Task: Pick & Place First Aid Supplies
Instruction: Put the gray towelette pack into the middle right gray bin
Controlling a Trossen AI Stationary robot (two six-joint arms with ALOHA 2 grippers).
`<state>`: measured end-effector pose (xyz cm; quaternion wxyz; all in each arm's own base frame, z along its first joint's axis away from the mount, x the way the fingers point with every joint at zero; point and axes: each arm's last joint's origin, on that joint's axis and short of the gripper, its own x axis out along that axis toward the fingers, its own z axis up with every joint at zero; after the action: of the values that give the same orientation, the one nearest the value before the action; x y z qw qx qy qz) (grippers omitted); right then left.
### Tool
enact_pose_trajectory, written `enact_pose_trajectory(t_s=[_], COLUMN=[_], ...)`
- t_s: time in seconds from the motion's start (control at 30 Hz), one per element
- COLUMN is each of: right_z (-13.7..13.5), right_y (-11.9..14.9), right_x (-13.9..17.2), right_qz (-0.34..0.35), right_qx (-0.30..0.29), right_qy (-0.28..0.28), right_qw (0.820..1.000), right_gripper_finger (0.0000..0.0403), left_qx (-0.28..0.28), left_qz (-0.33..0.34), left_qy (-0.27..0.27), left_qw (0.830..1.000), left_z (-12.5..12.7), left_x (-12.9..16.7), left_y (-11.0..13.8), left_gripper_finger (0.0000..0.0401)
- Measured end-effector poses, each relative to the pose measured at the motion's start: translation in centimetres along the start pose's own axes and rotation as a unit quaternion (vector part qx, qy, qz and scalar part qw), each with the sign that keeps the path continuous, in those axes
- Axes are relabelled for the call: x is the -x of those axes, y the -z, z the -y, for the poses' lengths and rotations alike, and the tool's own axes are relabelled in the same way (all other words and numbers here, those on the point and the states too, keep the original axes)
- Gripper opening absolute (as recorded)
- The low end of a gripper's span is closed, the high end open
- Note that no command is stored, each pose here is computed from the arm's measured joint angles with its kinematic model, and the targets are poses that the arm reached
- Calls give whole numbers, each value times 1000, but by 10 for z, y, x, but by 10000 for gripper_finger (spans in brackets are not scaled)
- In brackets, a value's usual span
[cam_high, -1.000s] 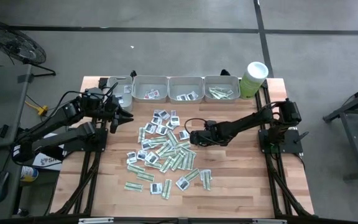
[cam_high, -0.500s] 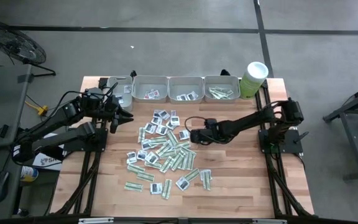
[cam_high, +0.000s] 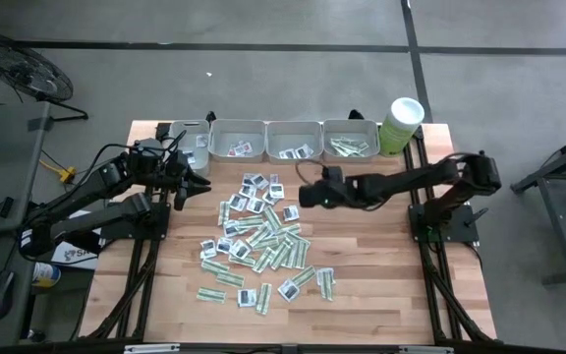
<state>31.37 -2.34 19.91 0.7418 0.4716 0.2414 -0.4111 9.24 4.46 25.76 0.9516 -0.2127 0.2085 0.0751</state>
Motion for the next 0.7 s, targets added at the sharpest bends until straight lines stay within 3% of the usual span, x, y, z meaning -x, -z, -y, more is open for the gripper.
enact_pose_trajectory(t_s=[0.3, 0.47, 0.7], right_z=[-3, 11, 23], right_y=[-64, -97, -130], right_x=[-10, -17, -19], right_qz=[65, 87, 135], right_qx=[55, 85, 191], right_qy=[-90, -81, -87], right_qw=[992, 989, 968], right_gripper_finger=[0, 0, 0], left_qx=[3, 13, 39], left_qz=[1, 3, 11], left_qy=[0, -6, -42], left_qw=[1000, 1000, 998], left_z=[0, 0, -2], left_x=[0, 0, 0], left_y=[0, 0, -1], left_gripper_finger=[112, 112, 112])
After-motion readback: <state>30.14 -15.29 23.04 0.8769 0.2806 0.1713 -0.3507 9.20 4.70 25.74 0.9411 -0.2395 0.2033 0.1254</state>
